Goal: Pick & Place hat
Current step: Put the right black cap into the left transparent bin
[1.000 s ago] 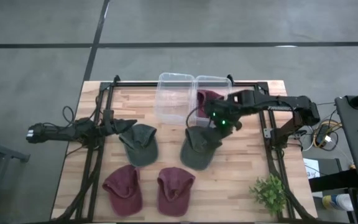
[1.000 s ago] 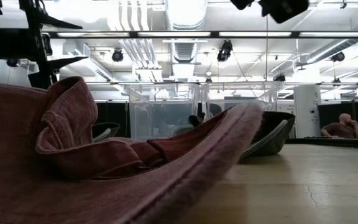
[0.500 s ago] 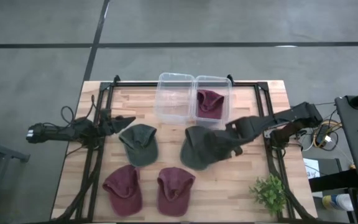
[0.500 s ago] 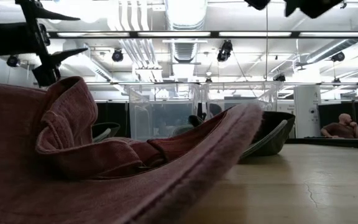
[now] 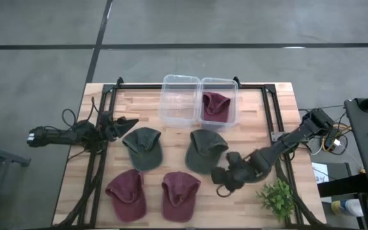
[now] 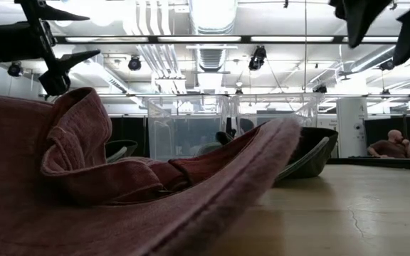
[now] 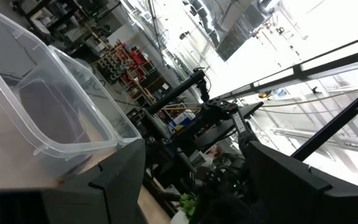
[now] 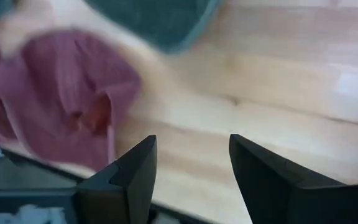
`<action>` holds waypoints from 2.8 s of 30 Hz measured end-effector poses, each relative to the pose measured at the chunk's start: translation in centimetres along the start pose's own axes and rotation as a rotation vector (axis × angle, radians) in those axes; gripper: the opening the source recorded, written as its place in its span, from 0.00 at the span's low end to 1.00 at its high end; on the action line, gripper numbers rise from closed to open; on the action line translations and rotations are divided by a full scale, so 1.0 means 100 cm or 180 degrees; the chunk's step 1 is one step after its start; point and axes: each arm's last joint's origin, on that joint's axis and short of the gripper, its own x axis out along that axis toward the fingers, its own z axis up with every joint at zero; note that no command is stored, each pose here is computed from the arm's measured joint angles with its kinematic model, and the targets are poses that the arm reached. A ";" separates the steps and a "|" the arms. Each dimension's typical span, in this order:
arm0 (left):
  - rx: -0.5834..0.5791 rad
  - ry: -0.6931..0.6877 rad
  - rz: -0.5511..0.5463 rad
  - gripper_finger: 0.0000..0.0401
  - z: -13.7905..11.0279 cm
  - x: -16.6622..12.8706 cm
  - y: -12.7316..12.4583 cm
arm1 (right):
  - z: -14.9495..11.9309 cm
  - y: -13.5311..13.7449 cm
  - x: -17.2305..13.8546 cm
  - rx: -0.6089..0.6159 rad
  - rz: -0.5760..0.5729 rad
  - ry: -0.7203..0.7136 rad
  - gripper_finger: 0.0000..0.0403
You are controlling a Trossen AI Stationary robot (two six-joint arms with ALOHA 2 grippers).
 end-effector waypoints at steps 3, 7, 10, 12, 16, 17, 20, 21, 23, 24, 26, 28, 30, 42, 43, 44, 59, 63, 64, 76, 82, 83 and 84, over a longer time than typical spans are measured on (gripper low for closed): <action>0.0000 0.0000 0.0000 0.69 0.000 0.000 0.000 | -0.002 -0.009 0.008 0.0145 0.0183 -0.0360 0.48; 0.0000 0.0000 0.0000 0.69 0.000 0.000 0.000 | 0.003 -0.020 0.019 0.0244 0.0221 -0.0637 0.48; 0.0001 -0.0002 0.0001 0.69 0.000 0.000 0.000 | 0.007 -0.029 0.029 0.0315 0.0165 -0.0697 0.48; 0.0001 -0.0002 0.0001 0.69 0.000 0.000 0.000 | 0.009 -0.035 0.036 0.0390 0.0156 -0.0719 0.48; -0.0003 -0.0002 0.0001 0.69 0.000 0.000 0.000 | 0.014 -0.043 0.048 0.0418 0.0285 -0.0817 0.48; -0.0003 -0.0002 0.0001 0.69 0.000 0.000 0.000 | 0.015 -0.045 0.051 0.0427 0.0333 -0.0854 0.48; -0.0004 -0.0002 0.0002 0.69 0.000 0.000 0.000 | 0.019 -0.047 0.057 0.0419 0.0481 -0.0981 0.48; -0.0004 -0.0003 0.0002 0.69 0.000 0.000 0.000 | 0.020 -0.047 0.058 0.0415 0.0507 -0.1007 0.48; -0.0006 -0.0003 0.0002 0.69 0.000 0.000 0.000 | 0.023 -0.048 0.060 0.0411 0.0500 -0.1044 0.48; -0.0006 -0.0002 0.0002 0.69 0.000 0.000 0.000 | 0.025 -0.050 0.062 0.0400 0.0497 -0.1075 0.48; -0.0020 -0.0002 0.0001 0.69 0.000 0.000 0.000 | 0.028 -0.051 0.065 0.0397 0.0520 -0.1127 0.48; -0.0021 -0.0002 0.0002 0.69 0.000 0.000 0.000 | 0.031 -0.052 0.068 0.0436 0.0560 -0.1122 0.48; -0.0022 -0.0001 0.0001 0.69 0.000 0.000 0.000 | 0.032 -0.052 0.071 0.0434 0.0609 -0.1103 0.48; -0.0033 0.0000 0.0000 0.69 0.000 0.000 0.000 | 0.036 -0.052 0.097 0.0460 0.0743 -0.1104 0.48; -0.0034 0.0000 0.0000 0.69 0.000 0.000 0.000 | 0.036 -0.052 0.099 0.0477 0.0745 -0.1102 0.48; -0.0034 0.0000 0.0000 0.69 0.000 0.000 0.000 | 0.036 -0.052 0.101 0.0483 0.0743 -0.1100 0.47; -0.0036 -0.0001 0.0001 0.69 0.000 0.000 0.000 | 0.032 -0.039 0.100 0.0396 0.0917 -0.1002 0.04; -0.0035 -0.0001 0.0002 0.69 0.000 0.000 0.000 | 0.029 -0.031 0.092 0.0277 0.0967 -0.0947 0.03; -0.0035 0.0000 0.0002 0.69 0.000 0.000 0.000 | 0.028 -0.028 0.089 0.0255 0.1004 -0.0921 0.03; -0.0034 0.0004 0.0012 0.69 0.000 0.000 0.000 | 0.020 -0.003 0.052 -0.0377 0.0688 -0.1024 0.03; -0.0022 0.0017 0.0026 0.69 -0.001 0.000 0.001 | 0.014 0.016 0.026 -0.0796 0.0552 -0.0952 0.03; -0.0016 0.0018 0.0026 0.69 -0.001 0.000 0.001 | 0.013 0.018 0.022 -0.0853 0.0514 -0.0959 0.03; -0.0016 0.0017 0.0027 0.69 -0.001 0.000 0.001 | 0.013 0.020 0.017 -0.0913 0.0494 -0.0968 0.03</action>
